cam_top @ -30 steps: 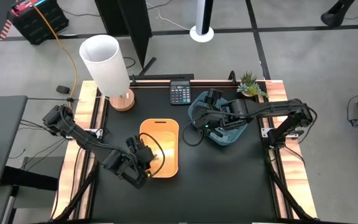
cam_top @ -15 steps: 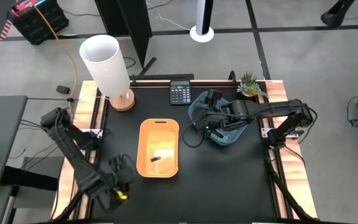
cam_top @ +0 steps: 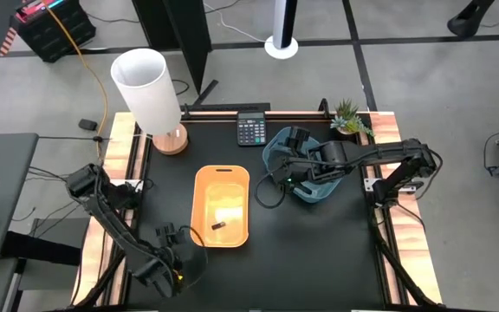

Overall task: Sort batteries
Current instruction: Put the right black battery into the yellow bin

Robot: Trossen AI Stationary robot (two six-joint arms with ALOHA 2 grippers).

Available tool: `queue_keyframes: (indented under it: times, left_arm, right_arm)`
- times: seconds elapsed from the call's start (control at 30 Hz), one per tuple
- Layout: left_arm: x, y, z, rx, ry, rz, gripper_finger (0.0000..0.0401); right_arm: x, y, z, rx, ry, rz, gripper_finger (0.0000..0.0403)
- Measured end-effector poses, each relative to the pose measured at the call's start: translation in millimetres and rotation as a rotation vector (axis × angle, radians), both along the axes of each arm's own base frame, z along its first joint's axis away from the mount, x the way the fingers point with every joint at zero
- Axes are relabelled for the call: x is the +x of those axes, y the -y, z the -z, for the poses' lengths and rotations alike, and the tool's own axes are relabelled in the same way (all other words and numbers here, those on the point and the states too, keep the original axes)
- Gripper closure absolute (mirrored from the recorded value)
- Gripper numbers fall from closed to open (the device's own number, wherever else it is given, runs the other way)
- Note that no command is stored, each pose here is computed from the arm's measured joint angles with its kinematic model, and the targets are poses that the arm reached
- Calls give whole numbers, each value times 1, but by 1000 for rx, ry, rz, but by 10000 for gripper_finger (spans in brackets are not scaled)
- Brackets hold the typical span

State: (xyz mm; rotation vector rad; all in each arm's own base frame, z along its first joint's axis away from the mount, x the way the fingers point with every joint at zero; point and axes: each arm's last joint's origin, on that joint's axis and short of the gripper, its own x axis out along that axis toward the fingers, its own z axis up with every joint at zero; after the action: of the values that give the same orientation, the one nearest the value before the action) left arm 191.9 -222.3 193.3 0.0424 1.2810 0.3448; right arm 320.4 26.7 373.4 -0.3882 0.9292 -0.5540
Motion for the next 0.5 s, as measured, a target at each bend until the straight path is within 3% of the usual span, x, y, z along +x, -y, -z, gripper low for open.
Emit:
queue_keyframes:
  times: [0.17,0.5]
  left_arm:
    - [8,1,13,-21,-104,84,220]
    - [6,-4,15,25,-182,168,220]
  right_arm:
    - [-1,-5,0,1,0,-14,133]
    - [-4,-11,2,9,-17,-15,133]
